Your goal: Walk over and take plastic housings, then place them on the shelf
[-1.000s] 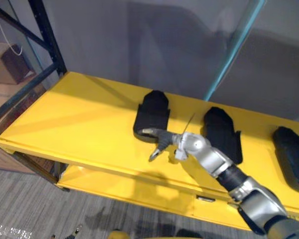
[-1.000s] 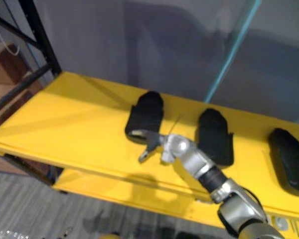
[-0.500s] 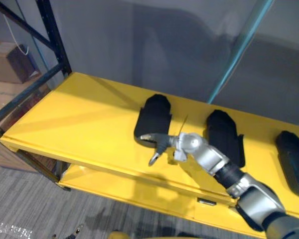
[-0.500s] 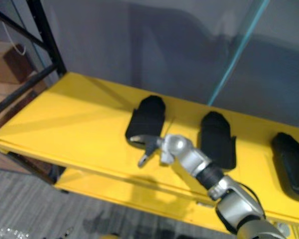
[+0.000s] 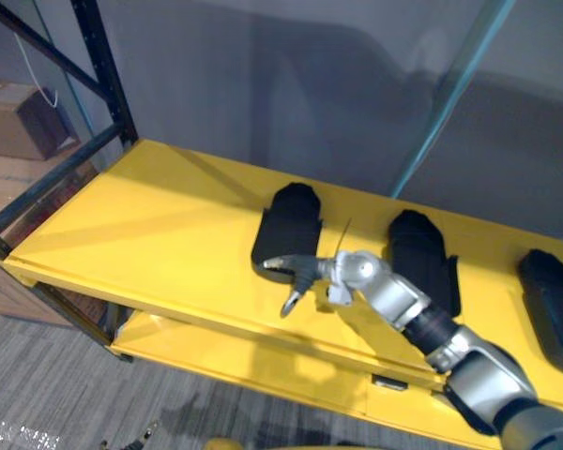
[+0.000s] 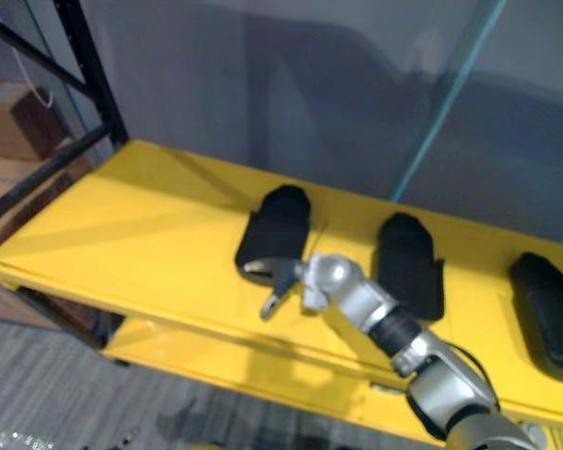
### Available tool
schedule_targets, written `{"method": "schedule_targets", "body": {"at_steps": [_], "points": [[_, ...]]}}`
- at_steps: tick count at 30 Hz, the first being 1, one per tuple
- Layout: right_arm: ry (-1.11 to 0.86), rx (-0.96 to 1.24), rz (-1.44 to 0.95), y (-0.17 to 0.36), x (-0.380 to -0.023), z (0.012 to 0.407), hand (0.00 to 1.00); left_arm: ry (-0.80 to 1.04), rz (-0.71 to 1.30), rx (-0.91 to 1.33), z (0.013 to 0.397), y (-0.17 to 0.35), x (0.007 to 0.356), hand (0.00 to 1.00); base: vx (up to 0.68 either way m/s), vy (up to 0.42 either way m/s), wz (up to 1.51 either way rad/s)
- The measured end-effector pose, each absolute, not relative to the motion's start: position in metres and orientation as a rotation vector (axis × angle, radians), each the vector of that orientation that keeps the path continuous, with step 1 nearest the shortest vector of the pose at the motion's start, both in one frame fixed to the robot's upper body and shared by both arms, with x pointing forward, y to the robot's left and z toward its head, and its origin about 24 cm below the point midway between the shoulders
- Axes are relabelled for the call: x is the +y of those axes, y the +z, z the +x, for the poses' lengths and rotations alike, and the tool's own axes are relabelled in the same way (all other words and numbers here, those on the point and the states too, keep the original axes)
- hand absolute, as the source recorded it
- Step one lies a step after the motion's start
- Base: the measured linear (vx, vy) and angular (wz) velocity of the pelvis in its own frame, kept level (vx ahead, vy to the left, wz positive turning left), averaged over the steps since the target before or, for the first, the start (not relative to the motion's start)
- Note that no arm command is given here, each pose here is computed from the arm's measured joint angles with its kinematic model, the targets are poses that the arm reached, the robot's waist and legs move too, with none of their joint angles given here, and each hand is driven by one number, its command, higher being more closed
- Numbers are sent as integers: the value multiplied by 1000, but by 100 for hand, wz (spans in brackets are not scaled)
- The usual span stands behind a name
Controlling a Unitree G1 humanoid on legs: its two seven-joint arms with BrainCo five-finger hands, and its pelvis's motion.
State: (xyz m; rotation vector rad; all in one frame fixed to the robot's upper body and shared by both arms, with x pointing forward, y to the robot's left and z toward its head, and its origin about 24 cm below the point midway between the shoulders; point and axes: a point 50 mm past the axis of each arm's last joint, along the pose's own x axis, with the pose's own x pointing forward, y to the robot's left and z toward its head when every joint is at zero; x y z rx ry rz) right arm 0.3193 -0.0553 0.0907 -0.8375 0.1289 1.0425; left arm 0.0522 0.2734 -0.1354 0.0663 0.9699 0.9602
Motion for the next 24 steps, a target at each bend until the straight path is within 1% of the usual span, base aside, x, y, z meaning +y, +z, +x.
{"method": "schedule_targets", "body": {"at_steps": [2, 4, 7, 8, 9, 11, 16, 20, 23, 24], "points": [[989, 91, -837, 93, -55, 321, 0, 960, 66, 970, 52, -135, 273, 0, 0, 0, 0], [915, 3, -836, 100, -55, 324, 0, 961, 66, 970, 52, -135, 273, 0, 0, 0, 0], [647, -277, -868, 130, -61, 334, 0, 963, 68, 966, 51, -135, 274, 0, 0, 0, -2], [492, -420, -840, 148, -67, 336, 0, 966, 69, 957, 49, -135, 274, 0, 0, 0, -5], [461, -448, -834, 152, -68, 337, 0, 967, 69, 955, 49, -135, 274, 0, 0, 0, -8], [284, -647, -791, 178, -73, 332, 0, 970, 69, 950, 47, -136, 273, 0, -3, 5, -15], [38, -946, -703, 201, -69, 310, 0, 964, 60, 938, 45, -138, 269, 0, -20, 12, -6], [-56, -1029, -653, 205, -66, 302, 0, 954, 51, 936, 44, -140, 266, 0, 0, 0, 0], [-86, -998, -527, 208, -72, 296, 0, 951, 50, 942, 42, -141, 264, 0, 5, 6, -1], [-115, -972, -455, 210, -81, 292, 0, 950, 47, 949, 41, -142, 263, 0, 23, 24, -9]]}}
